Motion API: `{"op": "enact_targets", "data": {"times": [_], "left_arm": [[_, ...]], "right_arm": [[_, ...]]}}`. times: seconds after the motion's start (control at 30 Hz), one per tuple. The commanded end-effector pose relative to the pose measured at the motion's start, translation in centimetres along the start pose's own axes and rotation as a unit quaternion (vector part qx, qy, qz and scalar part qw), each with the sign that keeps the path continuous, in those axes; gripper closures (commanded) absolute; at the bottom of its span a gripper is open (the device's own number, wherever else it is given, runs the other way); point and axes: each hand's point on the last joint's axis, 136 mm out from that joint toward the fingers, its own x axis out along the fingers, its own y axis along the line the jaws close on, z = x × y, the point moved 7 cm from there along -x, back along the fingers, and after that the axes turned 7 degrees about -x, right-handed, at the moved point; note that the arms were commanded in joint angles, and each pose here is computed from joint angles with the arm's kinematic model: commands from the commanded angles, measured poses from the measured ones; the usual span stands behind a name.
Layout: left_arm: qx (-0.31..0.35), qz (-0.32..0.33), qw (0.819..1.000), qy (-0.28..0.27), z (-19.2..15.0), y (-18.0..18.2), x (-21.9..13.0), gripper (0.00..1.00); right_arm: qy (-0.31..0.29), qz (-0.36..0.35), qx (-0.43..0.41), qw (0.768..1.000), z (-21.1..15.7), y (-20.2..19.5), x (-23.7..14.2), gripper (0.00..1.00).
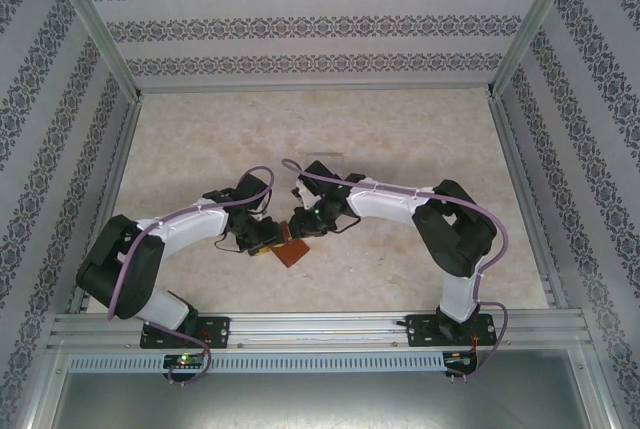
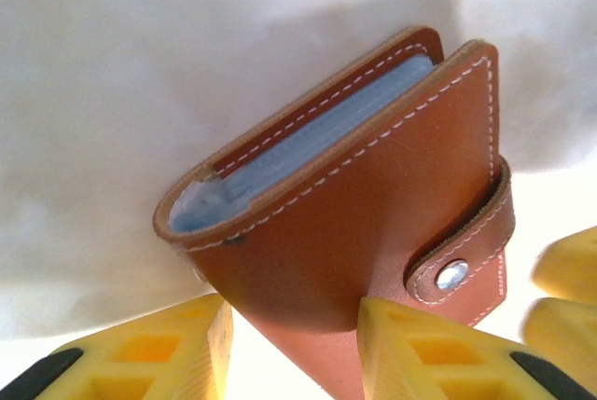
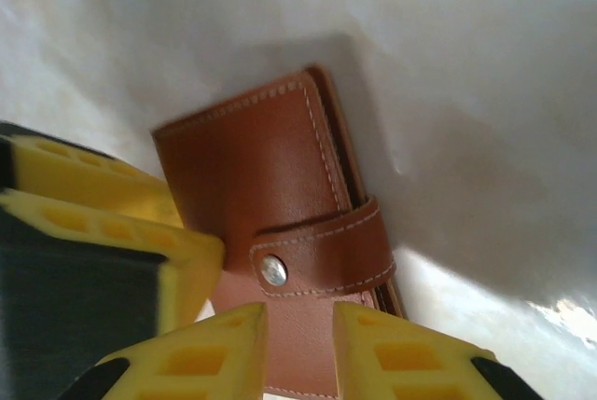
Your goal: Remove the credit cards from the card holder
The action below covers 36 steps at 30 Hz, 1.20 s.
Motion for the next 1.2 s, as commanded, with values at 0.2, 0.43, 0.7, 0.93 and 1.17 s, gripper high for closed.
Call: {"op": "enact_targets", "data": {"times": [0.2,0.43,0.7,0.93,1.17], "left_arm": [[0.078,-0.067,0.995,0.007,2.3,-4.3,0.6,0.65],[0.078,-0.086,0.993,0.01,2.4,-5.3,0.6,0.69],[0.044,-0.024,0.999,0.01,2.0,-2.9,0.6,0.69],[0.031,-0.052,0.996,0.059,1.1,-2.3,2.3,0.79],[0.014,-0.067,0.995,0.078,0.4,-1.6,3.1,0.84]], "right_arm": [[-0.016,-0.028,0.041,0.999,-2.8,-1.0,-2.0,0.74],[-0.045,-0.133,0.062,0.988,-3.4,-2.1,-5.1,0.66],[-0.066,-0.153,0.099,0.981,-2.4,-1.2,-5.1,0.48],[-0.051,-0.159,0.121,0.978,-1.4,-0.6,-3.7,0.46],[-0.03,-0.167,0.123,0.978,-1.0,-0.3,-2.1,0.45]]}}
